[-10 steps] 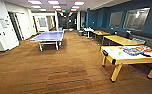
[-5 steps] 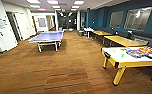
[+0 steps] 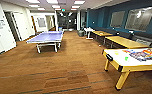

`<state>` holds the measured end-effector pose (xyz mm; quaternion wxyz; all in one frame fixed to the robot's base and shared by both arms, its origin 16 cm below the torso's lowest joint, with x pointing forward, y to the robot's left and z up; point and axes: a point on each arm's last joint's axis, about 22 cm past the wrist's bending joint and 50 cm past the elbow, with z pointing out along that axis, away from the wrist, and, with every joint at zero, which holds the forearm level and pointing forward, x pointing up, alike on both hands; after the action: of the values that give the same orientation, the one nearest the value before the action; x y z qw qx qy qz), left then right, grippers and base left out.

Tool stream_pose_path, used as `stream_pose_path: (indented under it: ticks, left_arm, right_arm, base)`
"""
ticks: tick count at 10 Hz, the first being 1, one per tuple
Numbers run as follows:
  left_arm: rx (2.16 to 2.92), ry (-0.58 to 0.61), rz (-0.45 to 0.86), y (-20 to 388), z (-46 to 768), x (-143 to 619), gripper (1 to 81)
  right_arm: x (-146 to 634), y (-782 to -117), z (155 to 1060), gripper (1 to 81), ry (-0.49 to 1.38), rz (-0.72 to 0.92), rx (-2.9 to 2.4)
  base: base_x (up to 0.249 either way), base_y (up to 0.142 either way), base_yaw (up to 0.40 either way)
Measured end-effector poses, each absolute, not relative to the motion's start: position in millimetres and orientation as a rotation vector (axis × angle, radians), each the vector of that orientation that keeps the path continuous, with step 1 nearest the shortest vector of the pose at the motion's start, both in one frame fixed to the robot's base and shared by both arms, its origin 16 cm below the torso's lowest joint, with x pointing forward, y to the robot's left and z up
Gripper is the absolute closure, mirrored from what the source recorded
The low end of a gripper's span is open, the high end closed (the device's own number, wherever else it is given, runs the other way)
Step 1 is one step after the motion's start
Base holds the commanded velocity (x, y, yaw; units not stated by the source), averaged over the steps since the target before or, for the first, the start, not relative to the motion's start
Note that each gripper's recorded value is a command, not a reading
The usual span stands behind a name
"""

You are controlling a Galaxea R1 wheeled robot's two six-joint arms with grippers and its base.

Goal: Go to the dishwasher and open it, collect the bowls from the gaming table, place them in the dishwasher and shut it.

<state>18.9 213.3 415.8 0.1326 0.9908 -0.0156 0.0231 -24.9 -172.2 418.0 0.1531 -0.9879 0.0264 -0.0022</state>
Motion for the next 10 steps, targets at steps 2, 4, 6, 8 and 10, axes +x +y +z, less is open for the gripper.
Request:
stream_pose_path:
  ticks: [2,4,6,8,10]
  left_arm:
    - [2.875,-0.046,0.067,213.5,415.7,19.3,1.0]
    - [2.874,-0.045,0.074,213.4,415.8,21.6,1.0]
    - [2.874,-0.046,0.066,212.9,415.7,19.6,1.0]
    - [2.873,-0.045,0.077,212.7,415.9,24.8,1.0]
    - [2.875,-0.045,0.06,213.4,415.7,15.9,1.0]
  right_arm:
    - [-22.0,-172.0,418.0,1.0,0.075,-0.01,-2.833]
    - [-20.7,-172.0,418.0,1.0,0.075,-0.012,-2.833]
    - [-21.8,-172.0,418.0,1.0,0.075,-0.008,-2.833]
    - [-17.6,-172.1,418.0,1.0,0.075,-0.016,-2.833]
    - [-24.8,-172.2,418.0,1.0,0.076,-0.005,-2.833]
  base:
    - [0.196,0.0,0.0]
    - [0.16,0.0,0.0]
    - [0.101,0.0,0.0]
    - [0.0,0.0,0.0]
    - [0.0,0.0,0.0]
